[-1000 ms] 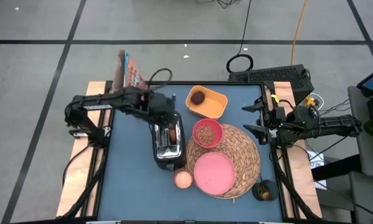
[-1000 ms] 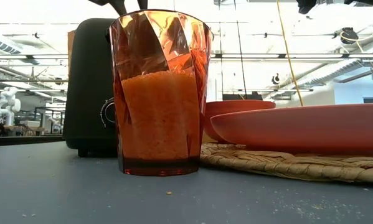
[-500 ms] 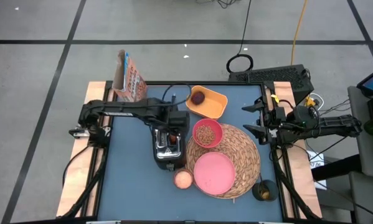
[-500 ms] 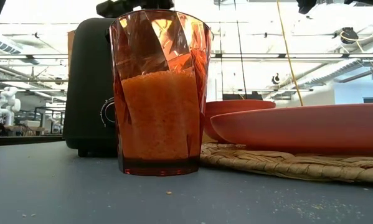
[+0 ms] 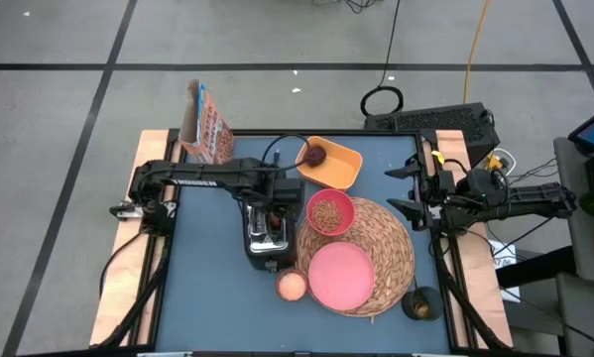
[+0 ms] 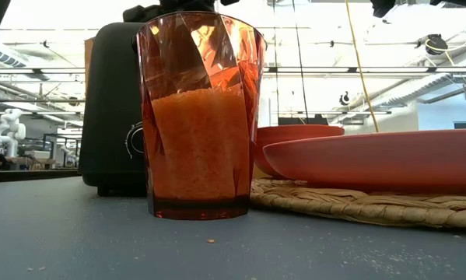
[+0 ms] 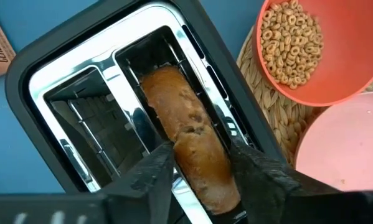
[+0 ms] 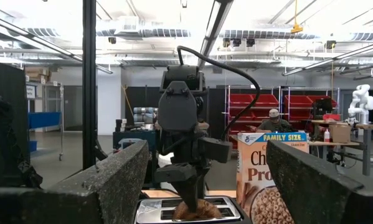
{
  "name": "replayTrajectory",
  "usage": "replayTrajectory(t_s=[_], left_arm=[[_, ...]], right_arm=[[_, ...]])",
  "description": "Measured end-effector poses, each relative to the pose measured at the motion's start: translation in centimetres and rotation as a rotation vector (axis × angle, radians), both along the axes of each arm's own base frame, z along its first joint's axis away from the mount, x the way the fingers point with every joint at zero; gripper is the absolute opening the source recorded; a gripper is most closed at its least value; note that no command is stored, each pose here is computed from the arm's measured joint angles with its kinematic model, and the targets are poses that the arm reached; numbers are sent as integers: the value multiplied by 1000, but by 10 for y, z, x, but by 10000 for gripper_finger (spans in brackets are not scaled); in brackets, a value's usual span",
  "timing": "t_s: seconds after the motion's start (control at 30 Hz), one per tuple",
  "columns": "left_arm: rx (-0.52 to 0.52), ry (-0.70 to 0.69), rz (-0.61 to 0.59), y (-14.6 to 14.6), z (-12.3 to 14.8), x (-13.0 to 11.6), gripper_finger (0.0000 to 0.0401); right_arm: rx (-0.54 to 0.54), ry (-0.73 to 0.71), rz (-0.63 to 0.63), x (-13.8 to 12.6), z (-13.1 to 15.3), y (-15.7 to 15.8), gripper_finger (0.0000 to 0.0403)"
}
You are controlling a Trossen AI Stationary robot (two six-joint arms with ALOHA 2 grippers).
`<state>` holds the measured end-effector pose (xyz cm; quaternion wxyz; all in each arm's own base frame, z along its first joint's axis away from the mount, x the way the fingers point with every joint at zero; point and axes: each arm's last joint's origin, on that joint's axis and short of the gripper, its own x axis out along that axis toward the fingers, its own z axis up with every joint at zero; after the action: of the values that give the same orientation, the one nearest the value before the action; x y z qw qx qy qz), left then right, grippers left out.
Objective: Arrange a breakfast setting
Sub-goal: Put the bread on the pink plate
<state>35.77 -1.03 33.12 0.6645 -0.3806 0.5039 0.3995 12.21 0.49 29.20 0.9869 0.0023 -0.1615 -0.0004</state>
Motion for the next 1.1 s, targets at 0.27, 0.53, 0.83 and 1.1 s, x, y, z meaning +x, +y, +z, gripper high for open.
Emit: replayTrajectory(t_s=[0.27, 0.53, 0.83, 1.1], left_arm=[[3, 1, -24, 0, 0, 0, 95], [4, 3, -27, 1, 0, 0, 91], [-52, -29, -48, 10, 10, -6, 90], [-59, -113, -91, 19, 35, -24, 90]], right_arm=[[0, -1, 0, 0, 0, 0, 320], [0, -1, 0, 0, 0, 0, 320], [0, -1, 0, 0, 0, 0, 320], [0, 0, 0, 0, 0, 0, 320]])
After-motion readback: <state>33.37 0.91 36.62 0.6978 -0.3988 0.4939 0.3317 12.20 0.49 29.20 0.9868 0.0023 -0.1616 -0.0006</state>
